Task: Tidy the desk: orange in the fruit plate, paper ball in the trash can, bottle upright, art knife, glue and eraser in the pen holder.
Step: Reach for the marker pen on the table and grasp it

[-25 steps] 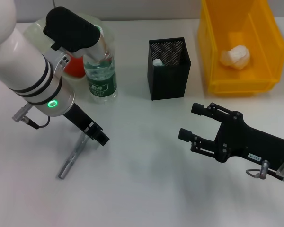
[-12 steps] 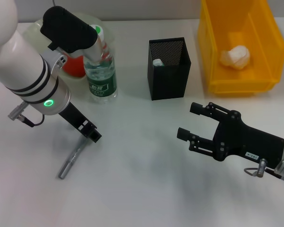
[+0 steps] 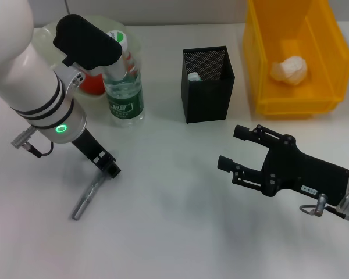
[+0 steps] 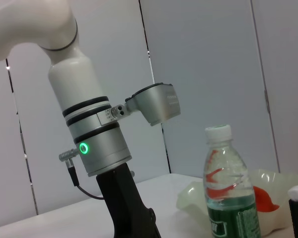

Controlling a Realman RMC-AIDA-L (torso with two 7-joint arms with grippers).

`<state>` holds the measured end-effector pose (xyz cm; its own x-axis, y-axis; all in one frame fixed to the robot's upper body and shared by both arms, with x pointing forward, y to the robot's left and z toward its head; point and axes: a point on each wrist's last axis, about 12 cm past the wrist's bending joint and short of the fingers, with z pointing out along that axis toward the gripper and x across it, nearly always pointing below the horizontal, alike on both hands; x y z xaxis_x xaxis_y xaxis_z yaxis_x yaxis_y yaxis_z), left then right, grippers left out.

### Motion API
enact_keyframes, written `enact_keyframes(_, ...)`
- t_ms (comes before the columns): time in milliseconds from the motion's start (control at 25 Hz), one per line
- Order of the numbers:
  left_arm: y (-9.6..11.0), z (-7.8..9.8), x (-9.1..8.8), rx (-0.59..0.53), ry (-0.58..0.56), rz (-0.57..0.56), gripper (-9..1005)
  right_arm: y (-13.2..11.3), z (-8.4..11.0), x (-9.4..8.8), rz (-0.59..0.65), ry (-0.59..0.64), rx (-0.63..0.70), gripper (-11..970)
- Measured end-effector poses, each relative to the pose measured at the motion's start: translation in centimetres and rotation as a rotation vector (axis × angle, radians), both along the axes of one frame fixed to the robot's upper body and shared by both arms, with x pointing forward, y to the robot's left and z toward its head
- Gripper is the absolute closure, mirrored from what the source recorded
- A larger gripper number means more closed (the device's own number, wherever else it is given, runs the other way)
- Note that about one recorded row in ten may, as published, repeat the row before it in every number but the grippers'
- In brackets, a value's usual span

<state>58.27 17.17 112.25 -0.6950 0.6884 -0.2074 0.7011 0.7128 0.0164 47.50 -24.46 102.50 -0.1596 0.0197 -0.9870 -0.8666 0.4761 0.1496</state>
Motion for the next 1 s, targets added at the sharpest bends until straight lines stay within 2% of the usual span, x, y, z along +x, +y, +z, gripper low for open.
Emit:
enact_keyframes(440, -0.49, 0.12, 0.11, 0.008, -0.008, -0.025, 486, 0.05, 0.06, 0.17, 0.0, -0.002, -0.002, 197)
enact_keyframes(880, -0.71, 0.34, 0.3, 0.006, -0.017, -0.03, 650, 0.12, 0.12, 0.34, 0.001, -0.005, -0.004, 197)
enact_keyframes(1000, -0.68, 0.28, 0.29, 0.007, -0.015, -0.029, 652, 0.13, 0.07, 0.42, -0.001, -0.003, -0.01, 197)
